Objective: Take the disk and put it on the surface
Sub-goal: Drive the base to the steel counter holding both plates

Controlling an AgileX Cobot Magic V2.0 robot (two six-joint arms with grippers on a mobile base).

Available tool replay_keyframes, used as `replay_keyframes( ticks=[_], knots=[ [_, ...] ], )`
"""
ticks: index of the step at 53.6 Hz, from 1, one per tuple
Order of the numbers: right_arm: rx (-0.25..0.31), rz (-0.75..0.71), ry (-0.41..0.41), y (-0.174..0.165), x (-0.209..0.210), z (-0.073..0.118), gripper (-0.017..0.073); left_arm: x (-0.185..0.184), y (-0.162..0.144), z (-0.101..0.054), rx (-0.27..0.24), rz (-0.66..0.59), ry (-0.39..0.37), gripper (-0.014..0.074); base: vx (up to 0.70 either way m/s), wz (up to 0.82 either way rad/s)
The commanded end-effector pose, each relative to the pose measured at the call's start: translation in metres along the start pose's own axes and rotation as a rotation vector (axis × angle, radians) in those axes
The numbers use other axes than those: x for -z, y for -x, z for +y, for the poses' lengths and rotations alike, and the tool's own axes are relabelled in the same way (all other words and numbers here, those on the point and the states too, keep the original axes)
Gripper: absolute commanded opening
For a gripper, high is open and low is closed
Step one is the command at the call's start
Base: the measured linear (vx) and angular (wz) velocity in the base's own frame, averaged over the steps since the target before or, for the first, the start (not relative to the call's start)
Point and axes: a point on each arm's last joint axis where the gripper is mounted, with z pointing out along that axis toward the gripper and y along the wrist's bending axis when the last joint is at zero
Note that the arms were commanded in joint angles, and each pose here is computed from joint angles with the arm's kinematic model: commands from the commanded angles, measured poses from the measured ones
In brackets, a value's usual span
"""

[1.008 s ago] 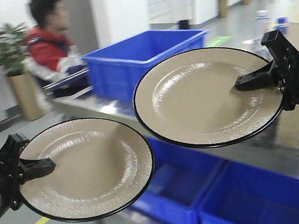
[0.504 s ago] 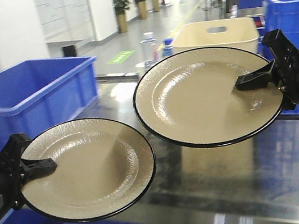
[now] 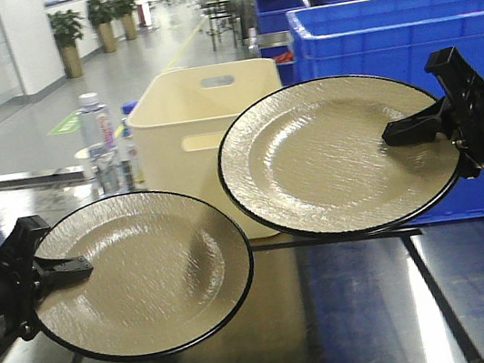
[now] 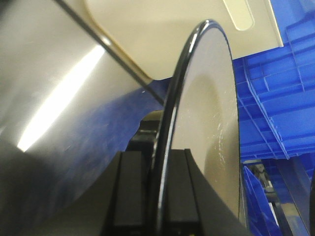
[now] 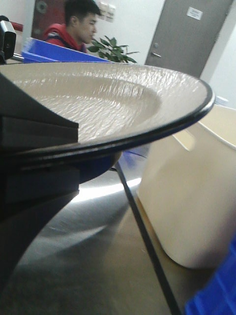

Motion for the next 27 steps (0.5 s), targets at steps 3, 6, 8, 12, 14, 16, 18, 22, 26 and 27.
replay_keyframes(
  ticks=[3,6,8,12,14,16,18,22,26,27],
  knots=[
    [-0.022,-0.096,0.119,0.0077,0.0185,0.0298,-0.0008,0.0145,0.0076,-0.0235,0.051,-0.071,-0.092,0.0000,0.21,-0.32],
    [-0.022,-0.096,0.119,0.0077,0.0185,0.0298,-0.0008,0.0145,0.0076,-0.0235,0.051,-0.071,-0.092,0.0000,0.19,-0.28],
    [-0.022,-0.096,0.119,0.0077,0.0185,0.0298,-0.0008,0.0145,0.0076,-0.0235,0.051,-0.071,-0.092,0.0000,0.18,-0.25],
    [-0.022,-0.096,0.119,0.0077,0.0185,0.0298,-0.0008,0.0145,0.0076,-0.0235,0.051,-0.071,-0.092,0.0000,0.16,-0.22],
    [-0.022,-0.096,0.119,0.0077,0.0185,0.0298,-0.0008,0.0145,0.0076,-0.0235,0.051,-0.071,-0.092,0.0000,0.15,-0.20],
    [-0.022,-0.096,0.119,0.0077,0.0185,0.0298,-0.0008,0.0145,0.0076,-0.0235,0.051,-0.071,-0.092,0.0000,0.13,-0.18],
    [-0.022,-0.096,0.119,0.0077,0.0185,0.0298,-0.0008,0.0145,0.0076,-0.0235,0.051,-0.071,-0.092,0.0000,0.12,-0.16],
    [-0.022,-0.096,0.119,0.0077,0.0185,0.0298,-0.0008,0.0145,0.0076,-0.0235,0.051,-0.071,-0.092,0.0000,0.10,-0.13],
    [-0.022,-0.096,0.119,0.0077,0.0185,0.0298,-0.0008,0.0145,0.0076,-0.0235,0.051,-0.071,-0.092,0.0000,0.08,-0.11],
    [-0.022,-0.096,0.119,0.0077,0.0185,0.0298,-0.0008,0.0145,0.0076,-0.0235,0.051,-0.071,-0.092,0.0000,0.07,-0.09]
  ],
)
